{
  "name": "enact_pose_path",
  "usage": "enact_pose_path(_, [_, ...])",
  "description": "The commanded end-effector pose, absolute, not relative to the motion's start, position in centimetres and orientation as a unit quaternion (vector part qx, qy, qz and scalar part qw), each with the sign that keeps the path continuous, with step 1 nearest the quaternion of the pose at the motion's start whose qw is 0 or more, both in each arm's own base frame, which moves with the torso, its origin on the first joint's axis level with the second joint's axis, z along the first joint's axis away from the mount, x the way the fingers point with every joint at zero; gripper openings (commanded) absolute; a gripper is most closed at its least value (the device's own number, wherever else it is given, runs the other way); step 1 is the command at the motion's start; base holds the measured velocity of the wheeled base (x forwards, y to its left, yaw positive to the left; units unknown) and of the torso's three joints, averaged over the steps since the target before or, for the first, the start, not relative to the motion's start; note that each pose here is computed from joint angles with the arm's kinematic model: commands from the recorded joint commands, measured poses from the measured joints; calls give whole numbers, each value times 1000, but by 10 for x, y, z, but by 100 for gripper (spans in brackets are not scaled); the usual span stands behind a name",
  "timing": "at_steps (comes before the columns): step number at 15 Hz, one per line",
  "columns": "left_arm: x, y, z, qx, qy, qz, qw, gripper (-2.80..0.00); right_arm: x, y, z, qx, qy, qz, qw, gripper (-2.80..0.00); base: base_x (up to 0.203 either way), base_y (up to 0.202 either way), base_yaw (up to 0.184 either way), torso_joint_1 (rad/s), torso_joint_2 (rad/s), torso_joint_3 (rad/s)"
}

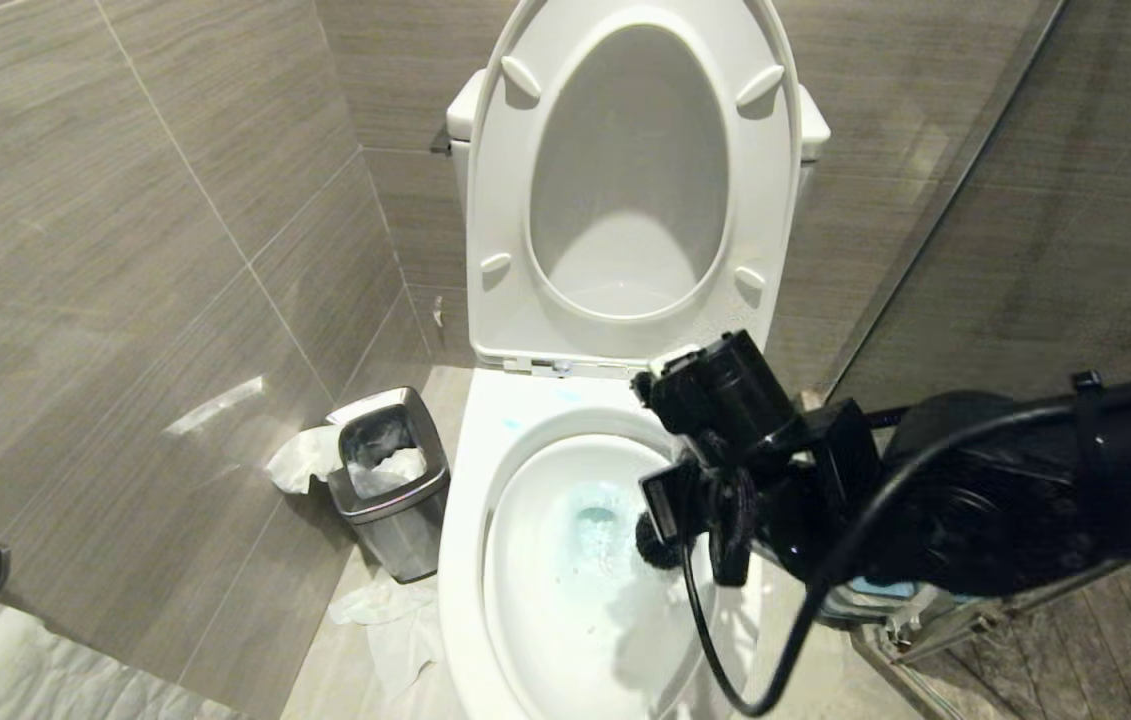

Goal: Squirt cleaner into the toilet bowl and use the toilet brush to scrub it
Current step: Scrub the toilet bowl

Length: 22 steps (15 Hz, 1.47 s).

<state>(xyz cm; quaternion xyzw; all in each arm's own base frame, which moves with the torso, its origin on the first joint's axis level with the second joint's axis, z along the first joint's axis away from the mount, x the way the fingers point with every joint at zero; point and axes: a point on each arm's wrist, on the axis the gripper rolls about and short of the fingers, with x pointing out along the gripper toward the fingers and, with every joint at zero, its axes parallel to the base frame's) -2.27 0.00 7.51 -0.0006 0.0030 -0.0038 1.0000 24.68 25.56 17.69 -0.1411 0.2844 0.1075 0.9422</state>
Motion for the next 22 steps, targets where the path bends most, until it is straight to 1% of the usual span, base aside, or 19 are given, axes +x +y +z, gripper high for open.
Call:
enact_pose_path(1, [-22,0,75,-1,5,-4,1000,-280,204,261,184,-136,273,153,940,-280,0,0,0,0,0,0])
enact_pose_path(6, [-22,0,75,-1,5,-4,1000,-280,166,303,159,-133,292,207,924,-280,0,0,0,0,0,0])
enact_pose_path(10, [-22,0,75,-1,5,-4,1000,-280,175,331,153,-119,286,209,927,-280,0,0,0,0,0,0])
enact_pose_path(13, [-23,0,75,-1,4,-4,1000,-280,203,355,159,-94,263,194,940,-280,0,0,0,0,0,0])
enact_pose_path(15, [-22,0,75,-1,4,-4,1000,-280,234,361,162,-89,246,175,949,-280,0,0,0,0,0,0])
enact_pose_path(20, [-23,0,75,-1,4,-4,1000,-280,313,346,171,-75,207,111,969,-280,0,0,0,0,0,0])
enact_pose_path(22, [-23,0,75,-1,4,-4,1000,-280,343,327,176,-62,196,70,976,-280,0,0,0,0,0,0])
